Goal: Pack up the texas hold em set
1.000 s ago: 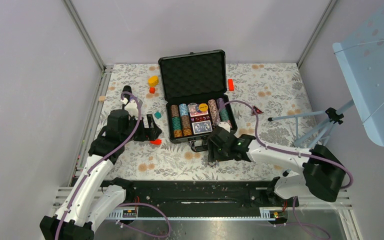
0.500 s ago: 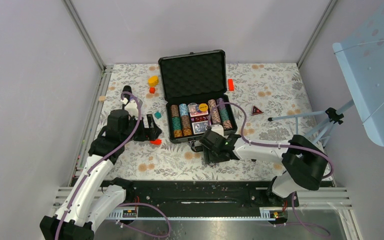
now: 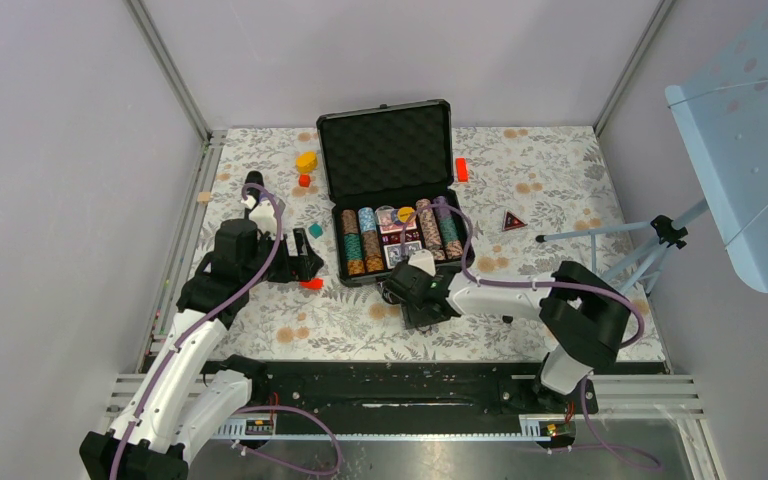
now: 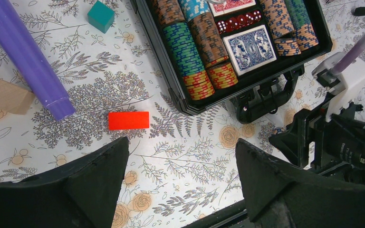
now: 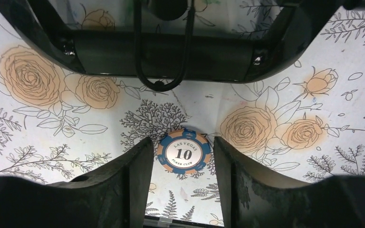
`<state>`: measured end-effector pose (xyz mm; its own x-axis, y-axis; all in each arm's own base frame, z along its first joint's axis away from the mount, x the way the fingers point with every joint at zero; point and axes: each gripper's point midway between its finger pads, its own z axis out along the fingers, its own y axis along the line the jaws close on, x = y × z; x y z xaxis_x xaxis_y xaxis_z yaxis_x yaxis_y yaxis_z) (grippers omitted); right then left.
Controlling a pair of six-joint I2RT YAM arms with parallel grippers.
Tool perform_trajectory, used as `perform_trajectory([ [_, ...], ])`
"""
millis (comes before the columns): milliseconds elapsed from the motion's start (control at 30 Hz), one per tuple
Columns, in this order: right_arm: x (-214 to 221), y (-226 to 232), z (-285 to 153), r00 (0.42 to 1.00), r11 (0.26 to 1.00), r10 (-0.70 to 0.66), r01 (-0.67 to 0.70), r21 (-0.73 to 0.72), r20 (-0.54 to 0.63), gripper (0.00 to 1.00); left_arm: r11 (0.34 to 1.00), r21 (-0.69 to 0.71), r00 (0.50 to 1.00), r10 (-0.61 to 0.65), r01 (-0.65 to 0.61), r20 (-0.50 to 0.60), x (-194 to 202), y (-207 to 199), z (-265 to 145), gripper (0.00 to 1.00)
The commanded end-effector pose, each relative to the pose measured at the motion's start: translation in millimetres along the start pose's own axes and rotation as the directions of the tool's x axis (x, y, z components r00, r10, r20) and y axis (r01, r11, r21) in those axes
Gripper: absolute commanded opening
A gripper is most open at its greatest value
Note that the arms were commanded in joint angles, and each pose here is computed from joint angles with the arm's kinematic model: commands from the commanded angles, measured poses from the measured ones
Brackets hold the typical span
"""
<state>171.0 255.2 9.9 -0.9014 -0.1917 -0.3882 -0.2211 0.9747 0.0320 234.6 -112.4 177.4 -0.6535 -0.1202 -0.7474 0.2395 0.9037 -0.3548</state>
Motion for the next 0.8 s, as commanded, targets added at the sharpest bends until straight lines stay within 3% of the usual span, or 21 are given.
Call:
perform_trajectory([
  [0,15.1,-9.3,-0.5,0.996,0.991,-0.074,0.078,0.113,-0.041,0.54,1.000,-0.003,0.999,0.015,-0.015,0.035,-8.0,1.5,3.5,0.82],
  [233,32.4,-13.0,0.0,0.994,0.986,-0.081,0.090,0.140,-0.068,0.47,1.000,-0.002,0.999,0.015,-0.015,0.034,-7.7,1.2,3.3,0.82],
  [767,51.5,2.5,-21.1,0.992,0.989,-0.116,0.120,0.088,-0.051,0.45,1.000,0.002,0.999,0.014,-0.014,0.029,-6.7,0.9,4.2,0.82],
])
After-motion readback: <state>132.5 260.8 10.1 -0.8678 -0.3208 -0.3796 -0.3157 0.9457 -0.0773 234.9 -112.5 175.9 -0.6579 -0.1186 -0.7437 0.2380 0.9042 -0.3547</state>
